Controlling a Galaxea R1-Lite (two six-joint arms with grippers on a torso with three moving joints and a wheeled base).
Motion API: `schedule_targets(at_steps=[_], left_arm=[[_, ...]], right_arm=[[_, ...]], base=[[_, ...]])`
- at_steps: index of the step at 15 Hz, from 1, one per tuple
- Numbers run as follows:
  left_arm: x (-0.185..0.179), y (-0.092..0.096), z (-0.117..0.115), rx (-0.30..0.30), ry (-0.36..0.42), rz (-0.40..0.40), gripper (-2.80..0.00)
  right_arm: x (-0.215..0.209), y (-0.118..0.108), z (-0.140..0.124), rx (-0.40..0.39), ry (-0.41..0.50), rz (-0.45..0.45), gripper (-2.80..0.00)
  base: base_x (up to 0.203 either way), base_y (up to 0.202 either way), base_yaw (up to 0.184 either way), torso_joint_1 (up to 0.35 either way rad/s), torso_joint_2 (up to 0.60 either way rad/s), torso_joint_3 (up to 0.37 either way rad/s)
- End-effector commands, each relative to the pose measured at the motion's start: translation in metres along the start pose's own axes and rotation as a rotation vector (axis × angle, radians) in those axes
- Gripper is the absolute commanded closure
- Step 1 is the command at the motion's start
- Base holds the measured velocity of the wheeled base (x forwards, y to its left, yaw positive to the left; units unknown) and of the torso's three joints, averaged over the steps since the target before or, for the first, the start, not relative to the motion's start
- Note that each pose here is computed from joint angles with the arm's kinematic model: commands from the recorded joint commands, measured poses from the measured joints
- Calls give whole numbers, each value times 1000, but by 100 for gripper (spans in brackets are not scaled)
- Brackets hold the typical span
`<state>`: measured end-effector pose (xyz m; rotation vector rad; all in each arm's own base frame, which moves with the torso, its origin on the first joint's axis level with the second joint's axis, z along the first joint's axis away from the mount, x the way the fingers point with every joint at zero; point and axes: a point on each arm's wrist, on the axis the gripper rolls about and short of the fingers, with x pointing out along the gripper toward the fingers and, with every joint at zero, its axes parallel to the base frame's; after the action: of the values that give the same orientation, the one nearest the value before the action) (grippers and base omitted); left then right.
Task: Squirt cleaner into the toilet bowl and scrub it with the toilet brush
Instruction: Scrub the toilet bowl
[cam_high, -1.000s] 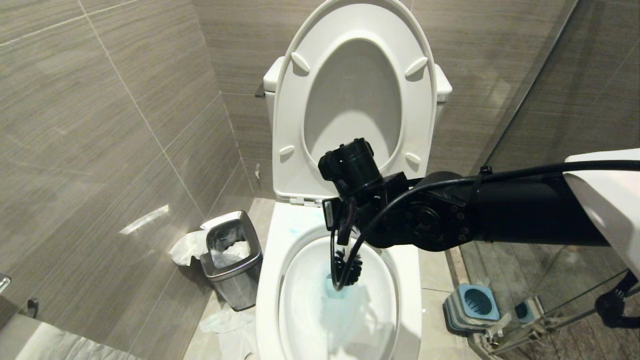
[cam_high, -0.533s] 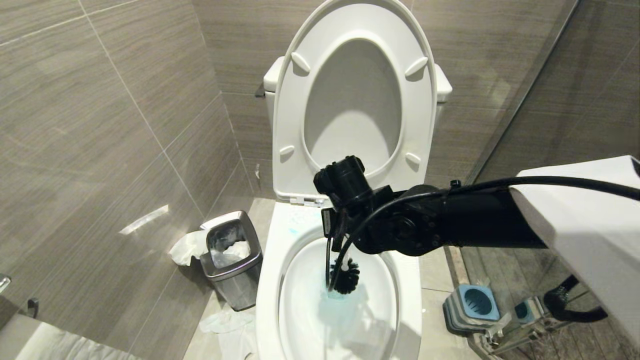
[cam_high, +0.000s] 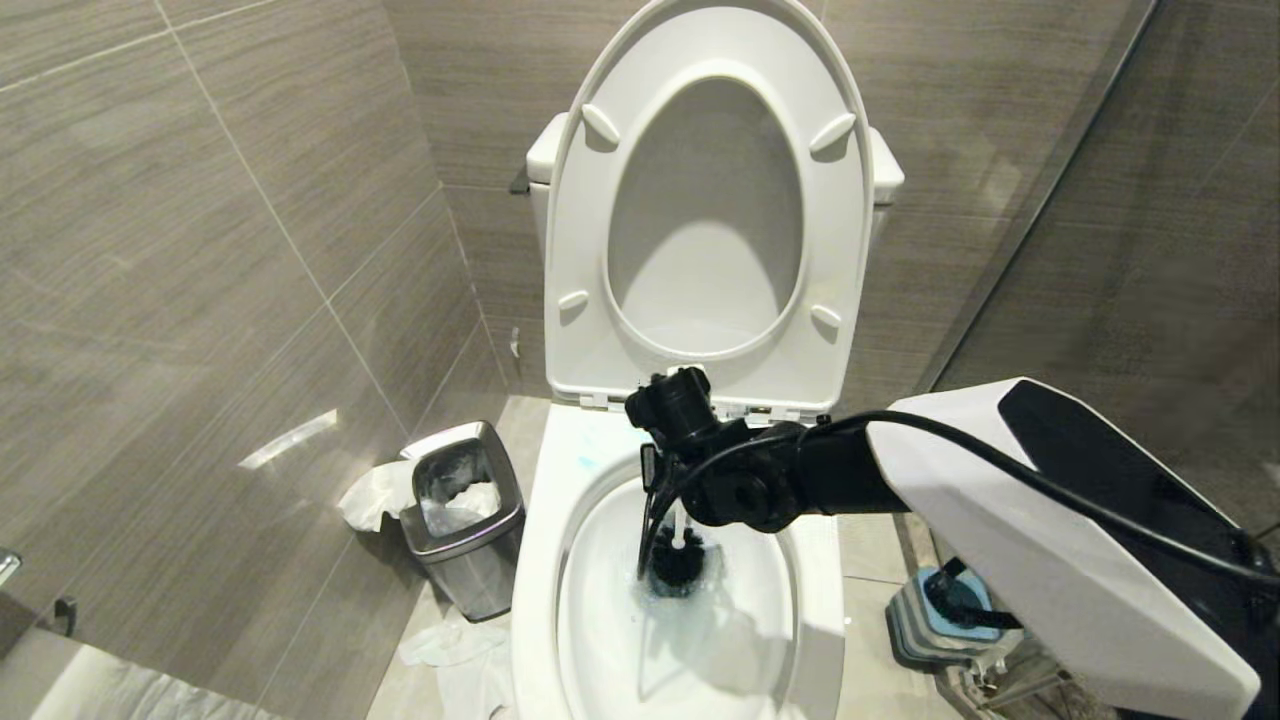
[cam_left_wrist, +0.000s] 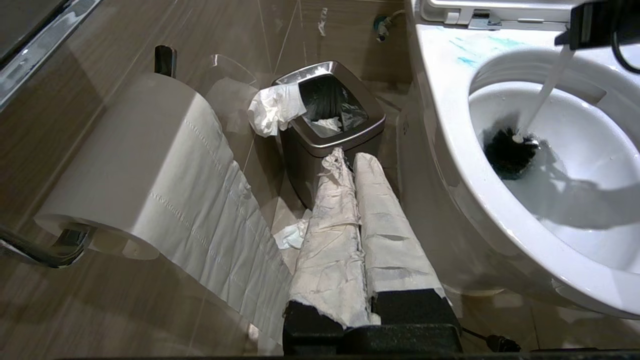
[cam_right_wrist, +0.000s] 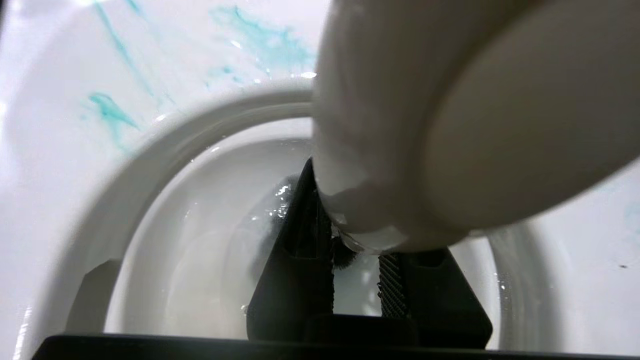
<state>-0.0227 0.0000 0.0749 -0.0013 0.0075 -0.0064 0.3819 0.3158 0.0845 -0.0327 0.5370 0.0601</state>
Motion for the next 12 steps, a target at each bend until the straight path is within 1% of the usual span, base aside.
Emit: schedule_targets(at_steps=[1, 2, 3, 6, 7, 8, 9, 10, 12], left_arm=[[0, 0, 0, 0, 2, 0, 0], [0, 0, 0, 0, 2, 0, 0], [0, 0, 0, 0, 2, 0, 0], [0, 0, 0, 0, 2, 0, 0], [0, 0, 0, 0, 2, 0, 0], [0, 0, 0, 0, 2, 0, 0], [0, 0, 0, 0, 2, 0, 0], [0, 0, 0, 0, 2, 0, 0], [0, 0, 0, 0, 2, 0, 0]], right_arm=[[13, -1, -16, -18, 35, -18, 0], [11, -2, -12, -13, 28, -14, 0], [3, -3, -2, -1, 9, -6, 0], [-38, -13, 43, 46, -71, 42, 0], [-56, -18, 54, 52, -82, 60, 0], [-71, -23, 59, 50, -81, 82, 0], [-81, -25, 58, 41, -67, 95, 0], [-86, -27, 56, 37, -58, 100, 0], [-84, -27, 54, 34, -51, 98, 0]], base=[[0, 0, 0, 0, 0, 0], [0, 0, 0, 0, 0, 0], [0, 0, 0, 0, 0, 0], [0, 0, 0, 0, 0, 0], [0, 0, 0, 0, 0, 0], [0, 0, 0, 0, 0, 0], [0, 0, 0, 0, 0, 0], [0, 0, 0, 0, 0, 0], [0, 0, 0, 0, 0, 0]])
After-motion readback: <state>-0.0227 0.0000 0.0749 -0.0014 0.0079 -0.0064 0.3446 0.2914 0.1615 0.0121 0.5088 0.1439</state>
